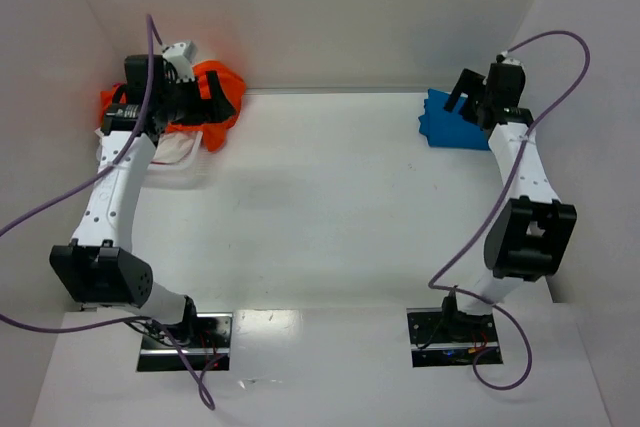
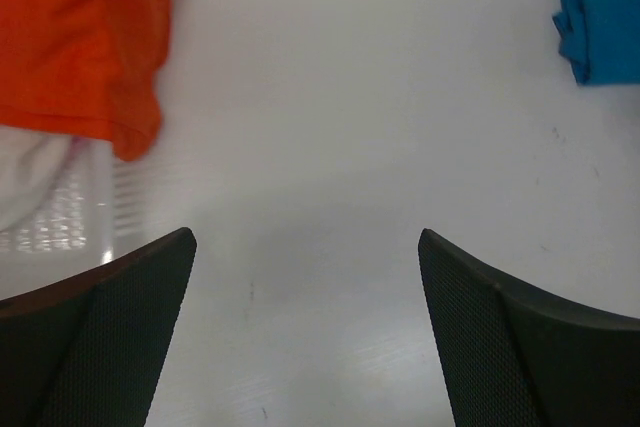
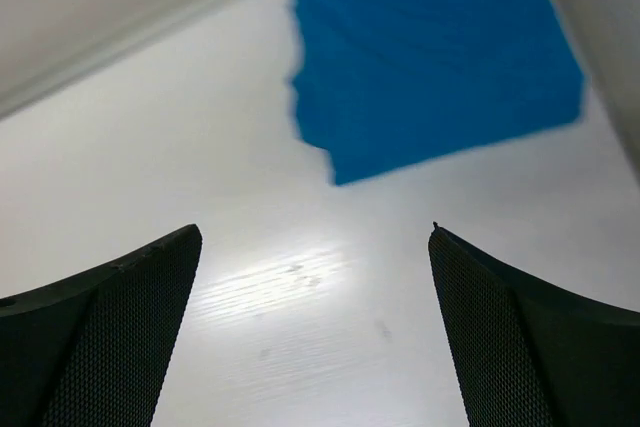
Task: Fold and stack the t-shirts
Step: Put the neatly folded tshirt into the corner of the board with the right arm
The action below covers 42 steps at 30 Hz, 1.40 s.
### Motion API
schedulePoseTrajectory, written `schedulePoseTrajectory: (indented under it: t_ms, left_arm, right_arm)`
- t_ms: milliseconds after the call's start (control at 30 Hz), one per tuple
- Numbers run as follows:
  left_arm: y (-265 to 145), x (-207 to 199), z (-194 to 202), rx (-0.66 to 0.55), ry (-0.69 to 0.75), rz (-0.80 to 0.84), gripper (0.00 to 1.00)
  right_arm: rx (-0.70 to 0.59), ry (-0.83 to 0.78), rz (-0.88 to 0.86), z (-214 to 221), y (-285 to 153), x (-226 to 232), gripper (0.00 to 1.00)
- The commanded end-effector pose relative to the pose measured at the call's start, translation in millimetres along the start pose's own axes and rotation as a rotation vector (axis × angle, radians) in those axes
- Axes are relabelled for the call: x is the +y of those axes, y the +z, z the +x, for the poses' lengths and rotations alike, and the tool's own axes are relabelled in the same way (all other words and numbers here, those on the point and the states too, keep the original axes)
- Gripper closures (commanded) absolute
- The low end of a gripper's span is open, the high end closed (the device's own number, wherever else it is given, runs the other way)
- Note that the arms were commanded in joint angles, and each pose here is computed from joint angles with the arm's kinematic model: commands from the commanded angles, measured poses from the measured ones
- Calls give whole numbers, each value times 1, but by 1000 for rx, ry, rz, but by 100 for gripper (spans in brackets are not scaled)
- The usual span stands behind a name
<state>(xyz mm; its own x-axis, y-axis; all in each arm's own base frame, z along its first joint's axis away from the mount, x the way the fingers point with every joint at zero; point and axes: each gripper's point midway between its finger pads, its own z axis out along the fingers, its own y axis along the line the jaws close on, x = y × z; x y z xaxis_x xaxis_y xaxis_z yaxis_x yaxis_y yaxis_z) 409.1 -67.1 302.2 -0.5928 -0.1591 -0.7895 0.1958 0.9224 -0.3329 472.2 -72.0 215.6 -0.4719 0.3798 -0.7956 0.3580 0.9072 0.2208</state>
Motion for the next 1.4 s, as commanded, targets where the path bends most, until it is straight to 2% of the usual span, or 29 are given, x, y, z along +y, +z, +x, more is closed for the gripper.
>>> schedulePoseTrajectory:
  t_ms: [0, 133, 267, 400, 500, 667, 767, 833, 967, 1100, 1200, 1333, 1367]
  left_arm:
    - [-57, 11, -53, -216, 88, -179, 0]
    - [-68, 6, -68, -302, 83, -177, 0]
    - [-60, 8, -77, -335, 67, -176, 0]
    - [-34, 19, -84, -315, 60, -190, 0]
    - [-15, 24, -87, -312, 84, -181, 0]
    - [11, 24, -88, -303, 92, -129, 0]
    - [28, 8, -79, -258, 95, 2, 0]
    - [41, 0, -56, -193, 88, 85, 0]
    - [47, 12, -30, -123, 66, 44, 0]
    - [40, 34, -19, -95, 85, -83, 0]
    - [32, 49, -13, -83, 83, -175, 0]
    - [21, 50, -9, -92, 94, -193, 0]
    - [16, 47, -15, -127, 104, -189, 0]
  right_arm:
    - [-63, -24, -365, -16, -40, 82, 0]
    - [-28, -112, -516, 7, -68, 139, 0]
    - [1, -164, -560, 30, -81, 176, 0]
    - [44, -85, -585, 46, -90, 184, 0]
    - [-6, -27, -461, 36, -81, 167, 0]
    - [-11, -58, -307, 16, -65, 143, 0]
    - [-13, -43, -207, -3, -43, 120, 0]
    - [2, -7, -153, -11, -29, 103, 0]
    - [9, 24, -83, -15, -16, 72, 0]
    - [9, 4, -19, -13, -16, 54, 0]
    - [16, 3, -16, -9, -18, 52, 0]
    - [8, 7, -95, -7, -26, 63, 0]
    - [-1, -4, -99, -7, -27, 63, 0]
